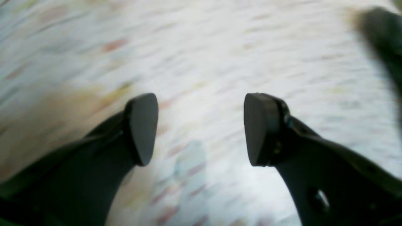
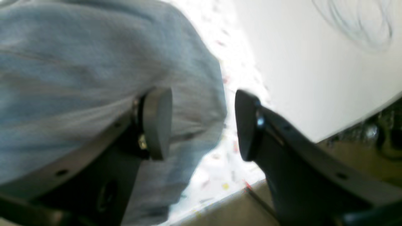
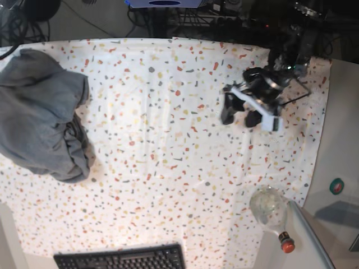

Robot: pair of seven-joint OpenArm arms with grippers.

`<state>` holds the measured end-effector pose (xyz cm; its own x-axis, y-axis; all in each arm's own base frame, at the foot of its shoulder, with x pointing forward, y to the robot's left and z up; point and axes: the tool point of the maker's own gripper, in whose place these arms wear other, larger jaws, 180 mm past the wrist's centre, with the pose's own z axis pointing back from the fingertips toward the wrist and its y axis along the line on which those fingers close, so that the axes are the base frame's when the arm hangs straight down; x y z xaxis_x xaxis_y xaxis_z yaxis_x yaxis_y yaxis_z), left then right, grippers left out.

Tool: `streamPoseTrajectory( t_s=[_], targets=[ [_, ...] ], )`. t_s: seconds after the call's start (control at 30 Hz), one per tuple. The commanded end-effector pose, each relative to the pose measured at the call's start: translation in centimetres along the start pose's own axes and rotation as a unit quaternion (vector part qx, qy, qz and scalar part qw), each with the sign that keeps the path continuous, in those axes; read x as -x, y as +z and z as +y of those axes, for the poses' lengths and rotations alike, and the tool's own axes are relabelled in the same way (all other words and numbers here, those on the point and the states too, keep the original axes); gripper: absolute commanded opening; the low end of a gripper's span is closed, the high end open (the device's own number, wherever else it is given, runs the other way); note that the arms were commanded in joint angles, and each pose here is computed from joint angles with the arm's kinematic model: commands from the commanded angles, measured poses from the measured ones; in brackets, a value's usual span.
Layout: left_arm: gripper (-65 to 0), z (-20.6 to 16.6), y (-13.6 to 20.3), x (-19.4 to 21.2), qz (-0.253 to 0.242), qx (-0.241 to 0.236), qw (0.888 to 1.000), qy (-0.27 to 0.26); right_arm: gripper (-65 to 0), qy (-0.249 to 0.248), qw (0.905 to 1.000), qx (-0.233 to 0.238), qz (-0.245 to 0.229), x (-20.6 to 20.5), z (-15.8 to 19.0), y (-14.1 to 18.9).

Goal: Layout the t-shirt on the table in an organized manner, then fold the t-shirt properly
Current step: 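Release the shirt with the right gripper and move the left gripper inward, then regrasp the grey t-shirt with the right gripper and pull it toward center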

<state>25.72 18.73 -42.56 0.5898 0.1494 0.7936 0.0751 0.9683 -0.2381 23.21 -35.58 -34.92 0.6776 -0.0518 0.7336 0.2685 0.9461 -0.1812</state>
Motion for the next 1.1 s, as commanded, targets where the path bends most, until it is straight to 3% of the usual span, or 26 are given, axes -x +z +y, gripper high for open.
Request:
streamPoseTrajectory(
  t_s=[0.0,0.13,0.3,0.63,0.8,0.93,1.0,1.07],
  targets=[
    [-24.0,0.6,0.7,-0.9,-0.016,0.0,1.0,0.0,-33.8,0.019,0.999,-0.029,-0.027,-1.9,2.2,-0.1],
    [-24.0,3.9,2.8,-0.3,-0.015,-0.046,0.999,0.012,-33.5,0.057,0.9911,-0.112,-0.046,-4.5,10.4,-1.2],
    [-24.0,4.1,3.1,0.2,-0.009,-0.048,0.999,0.014,-29.6,0.054,0.9905,-0.126,-0.011,-6.3,14.9,-3.4],
    [-24.0,4.0,3.0,0.4,-0.008,-0.048,0.999,0.015,-29.3,0.12,0.9753,-0.164,0.087,-2.8,20.6,-7.3],
    [-24.0,4.0,3.0,0.4,-0.008,-0.048,0.999,0.015,-29.4,0.172,0.9741,-0.098,0.108,-0.7,19.8,-11.4],
    [-24.0,4.0,3.0,0.4,-0.007,-0.048,0.999,0.013,-29.9,0.162,0.9728,-0.097,0.135,1.3,20.1,-12.7],
    [-24.0,4.0,3.0,0.4,-0.007,-0.048,0.999,0.013,-36.8,0.156,0.975,-0.1,0.123,1.2,20.3,-12.8],
    [-24.0,4.0,3.0,0.4,-0.007,-0.048,0.999,0.013,-52.4,0.152,0.9742,-0.114,0.121,1.8,21.8,-12.4]
  ],
)
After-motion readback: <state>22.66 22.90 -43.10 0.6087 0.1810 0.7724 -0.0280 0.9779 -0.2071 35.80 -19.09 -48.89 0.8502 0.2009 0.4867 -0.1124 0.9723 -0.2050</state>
